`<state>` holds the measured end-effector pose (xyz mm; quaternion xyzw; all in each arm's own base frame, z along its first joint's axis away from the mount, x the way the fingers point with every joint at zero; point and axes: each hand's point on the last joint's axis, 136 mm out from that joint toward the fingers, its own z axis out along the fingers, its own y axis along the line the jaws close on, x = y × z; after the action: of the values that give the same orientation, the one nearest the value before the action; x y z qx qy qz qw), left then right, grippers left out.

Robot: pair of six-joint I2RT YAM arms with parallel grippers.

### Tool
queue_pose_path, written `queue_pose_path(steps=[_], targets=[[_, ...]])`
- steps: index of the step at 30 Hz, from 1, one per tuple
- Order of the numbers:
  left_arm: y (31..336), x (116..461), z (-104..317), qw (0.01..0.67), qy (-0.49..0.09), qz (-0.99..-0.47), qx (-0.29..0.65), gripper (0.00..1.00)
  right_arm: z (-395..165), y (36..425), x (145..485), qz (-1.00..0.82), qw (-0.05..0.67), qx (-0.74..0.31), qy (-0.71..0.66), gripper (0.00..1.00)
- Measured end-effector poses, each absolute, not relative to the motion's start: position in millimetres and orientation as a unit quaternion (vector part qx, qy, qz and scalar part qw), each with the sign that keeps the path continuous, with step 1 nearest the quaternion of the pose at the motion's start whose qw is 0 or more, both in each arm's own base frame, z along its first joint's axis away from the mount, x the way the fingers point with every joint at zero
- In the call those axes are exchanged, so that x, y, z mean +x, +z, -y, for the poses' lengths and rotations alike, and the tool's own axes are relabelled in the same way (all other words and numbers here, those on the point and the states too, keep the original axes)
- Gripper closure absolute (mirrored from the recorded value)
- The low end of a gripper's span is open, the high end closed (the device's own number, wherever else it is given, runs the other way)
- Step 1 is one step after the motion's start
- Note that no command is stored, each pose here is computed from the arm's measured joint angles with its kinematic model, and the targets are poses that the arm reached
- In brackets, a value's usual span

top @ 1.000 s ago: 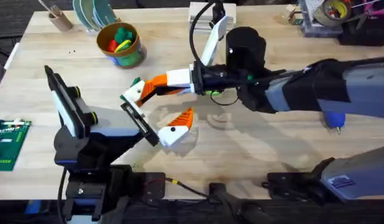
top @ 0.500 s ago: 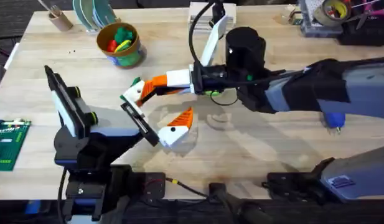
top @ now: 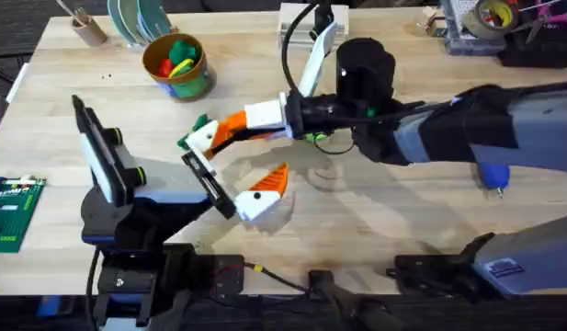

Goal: Pick up the gripper from the table and insert it into the empty holder that is missing its gripper. Then pick up a screw, insert it into the mounting hole, and use the screwdriver to tighten it. Finally, clean up the table by picking up the vegetable and placing it into the bucket.

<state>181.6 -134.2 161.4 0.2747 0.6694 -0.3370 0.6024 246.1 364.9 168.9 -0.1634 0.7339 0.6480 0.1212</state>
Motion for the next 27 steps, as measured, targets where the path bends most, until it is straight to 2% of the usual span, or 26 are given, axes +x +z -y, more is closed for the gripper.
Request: queue_pose_path(steps=[10, 13, 27], targets=[[161, 175, 140, 0.593, -0.352, -0.663, 0.289, 0.008, -336, 174, 259, -0.724, 0.100, -0.164, 0.663, 0.277], [161, 175, 140, 0.593, -0.354, -0.663, 0.290, 0.008, -329, 174, 267, -0.725, 0.104, -0.155, 0.663, 0.097], [161, 174, 140, 0.592, -0.355, -0.663, 0.290, 0.008, -292, 177, 347, -0.764, 0.237, -0.095, 0.593, 0.076]])
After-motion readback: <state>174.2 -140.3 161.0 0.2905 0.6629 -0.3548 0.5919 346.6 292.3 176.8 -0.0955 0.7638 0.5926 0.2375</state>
